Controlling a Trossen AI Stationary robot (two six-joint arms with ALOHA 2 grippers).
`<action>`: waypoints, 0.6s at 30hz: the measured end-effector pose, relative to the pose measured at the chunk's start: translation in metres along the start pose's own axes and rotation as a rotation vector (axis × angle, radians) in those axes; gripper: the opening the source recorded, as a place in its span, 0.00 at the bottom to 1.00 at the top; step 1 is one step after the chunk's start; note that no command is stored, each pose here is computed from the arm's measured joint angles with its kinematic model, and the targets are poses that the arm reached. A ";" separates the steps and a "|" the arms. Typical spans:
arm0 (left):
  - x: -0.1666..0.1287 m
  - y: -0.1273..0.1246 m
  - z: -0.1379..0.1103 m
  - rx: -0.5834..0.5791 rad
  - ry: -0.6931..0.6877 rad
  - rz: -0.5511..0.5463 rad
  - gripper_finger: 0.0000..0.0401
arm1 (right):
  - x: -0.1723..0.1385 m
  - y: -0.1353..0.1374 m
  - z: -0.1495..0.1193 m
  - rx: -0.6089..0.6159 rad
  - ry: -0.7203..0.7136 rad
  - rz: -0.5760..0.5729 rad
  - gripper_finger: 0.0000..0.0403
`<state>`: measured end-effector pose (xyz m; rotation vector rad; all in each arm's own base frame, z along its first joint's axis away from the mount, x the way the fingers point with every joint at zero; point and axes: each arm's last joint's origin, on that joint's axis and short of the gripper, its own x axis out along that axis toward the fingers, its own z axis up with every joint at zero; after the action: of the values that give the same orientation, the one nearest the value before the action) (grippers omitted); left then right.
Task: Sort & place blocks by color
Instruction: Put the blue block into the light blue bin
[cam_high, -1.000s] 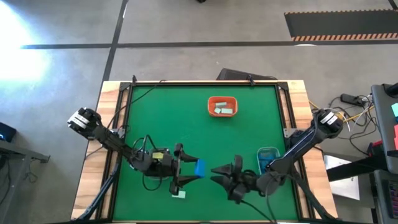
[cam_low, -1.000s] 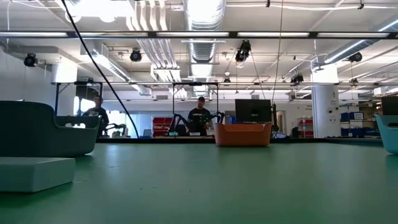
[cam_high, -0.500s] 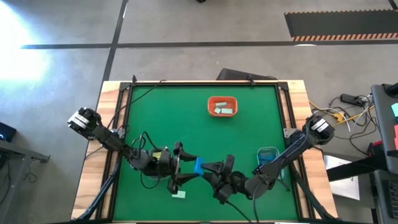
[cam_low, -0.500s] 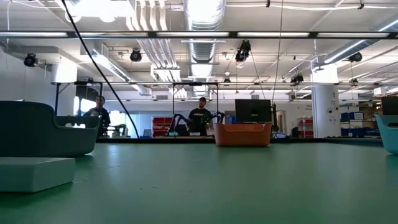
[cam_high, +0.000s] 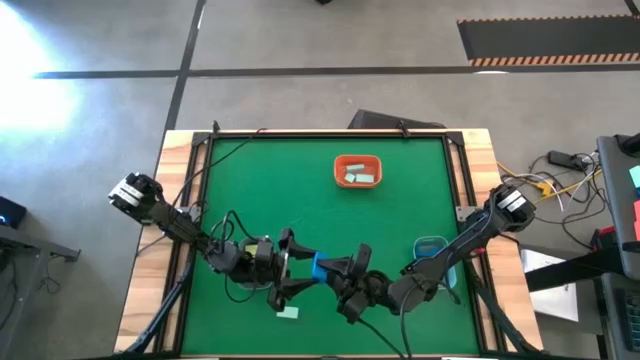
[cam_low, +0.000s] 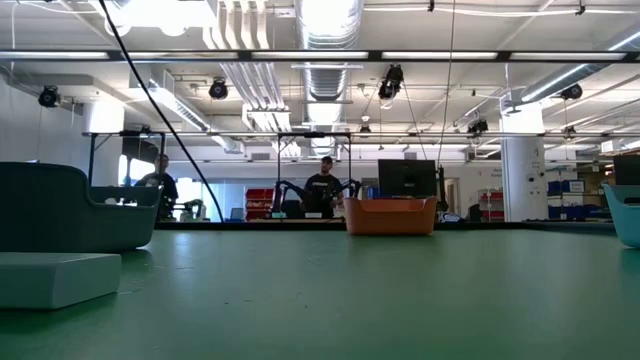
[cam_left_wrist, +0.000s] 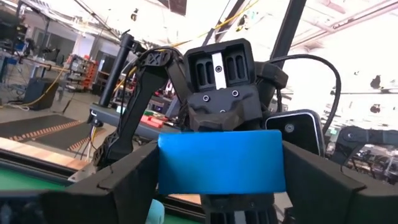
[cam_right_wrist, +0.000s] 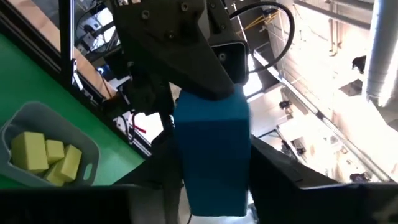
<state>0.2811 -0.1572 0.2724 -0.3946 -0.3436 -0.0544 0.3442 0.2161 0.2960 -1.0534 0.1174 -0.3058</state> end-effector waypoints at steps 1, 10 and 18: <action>0.000 0.000 -0.001 0.007 0.003 0.002 0.74 | 0.000 0.000 0.000 0.003 0.000 0.000 0.31; 0.000 0.002 -0.001 0.080 0.007 0.005 0.81 | -0.001 0.004 -0.003 0.047 0.007 0.013 0.30; -0.001 0.002 0.004 0.215 -0.006 0.007 0.82 | -0.006 0.017 -0.015 0.138 0.154 0.075 0.30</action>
<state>0.2791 -0.1540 0.2751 -0.1830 -0.3497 -0.0093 0.3379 0.2132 0.2734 -0.8862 0.2696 -0.3225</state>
